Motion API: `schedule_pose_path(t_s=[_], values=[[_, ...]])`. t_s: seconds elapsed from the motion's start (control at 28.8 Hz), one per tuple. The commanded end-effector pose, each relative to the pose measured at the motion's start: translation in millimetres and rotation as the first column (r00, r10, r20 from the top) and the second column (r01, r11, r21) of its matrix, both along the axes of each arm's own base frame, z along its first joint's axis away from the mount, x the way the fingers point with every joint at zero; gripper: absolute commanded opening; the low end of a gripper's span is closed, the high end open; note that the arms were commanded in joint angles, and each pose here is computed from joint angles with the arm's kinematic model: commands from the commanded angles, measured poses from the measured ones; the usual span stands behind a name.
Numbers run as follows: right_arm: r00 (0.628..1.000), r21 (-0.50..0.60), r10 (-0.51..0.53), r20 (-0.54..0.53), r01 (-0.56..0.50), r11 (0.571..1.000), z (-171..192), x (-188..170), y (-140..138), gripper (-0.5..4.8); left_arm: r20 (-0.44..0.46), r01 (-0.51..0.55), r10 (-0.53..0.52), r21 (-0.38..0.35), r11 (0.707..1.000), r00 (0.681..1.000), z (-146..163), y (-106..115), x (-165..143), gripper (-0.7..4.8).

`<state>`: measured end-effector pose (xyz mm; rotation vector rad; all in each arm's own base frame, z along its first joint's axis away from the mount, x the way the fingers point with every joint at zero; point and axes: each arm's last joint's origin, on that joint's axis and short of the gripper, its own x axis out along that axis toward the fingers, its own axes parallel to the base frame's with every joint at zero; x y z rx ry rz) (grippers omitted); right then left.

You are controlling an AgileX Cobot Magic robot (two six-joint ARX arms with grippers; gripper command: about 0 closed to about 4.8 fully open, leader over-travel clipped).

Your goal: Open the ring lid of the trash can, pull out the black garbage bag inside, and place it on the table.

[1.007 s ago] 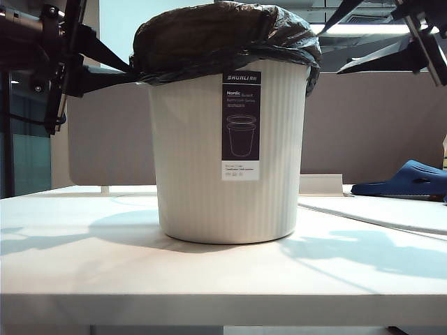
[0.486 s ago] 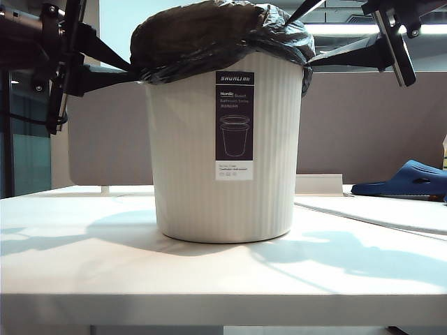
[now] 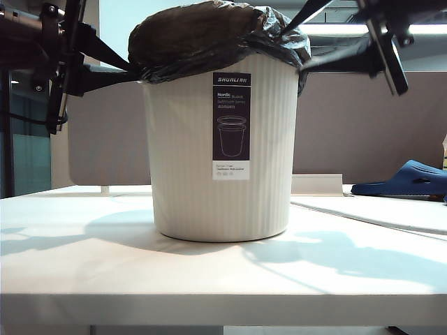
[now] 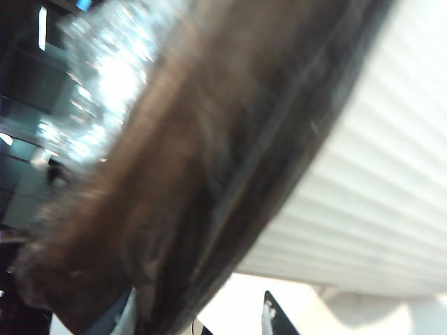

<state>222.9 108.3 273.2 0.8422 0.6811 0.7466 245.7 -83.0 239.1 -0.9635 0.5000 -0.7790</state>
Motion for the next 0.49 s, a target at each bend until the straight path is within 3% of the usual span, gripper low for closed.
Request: schedule_pose_path(t_s=[0.03,0.21,0.35,0.49], values=[[1.0,0.011,0.007,0.015,-0.007,1.0,3.2,-2.4,3.9,2.19,0.029,0.009,-0.01,0.008,1.0,1.0,2.1,-0.4,-0.5,-0.06],[0.999,0.133,-0.031,0.015,0.029,0.991,-16.0,-7.1,2.5,2.35,0.031,0.027,-0.027,0.009,1.0,0.999,2.1,-0.8,-0.9,-0.06],[0.99,0.31,-0.056,0.132,0.012,0.951,-33.5,-21.6,-4.2,2.34,0.031,0.028,-0.029,0.009,1.0,0.999,2.1,-0.8,-1.0,-0.06],[0.979,0.347,-0.081,0.185,0.012,0.938,-41.6,-29.5,-8.2,2.35,0.031,0.031,-0.032,0.009,0.999,0.999,2.1,-0.8,-1.0,-0.06]])
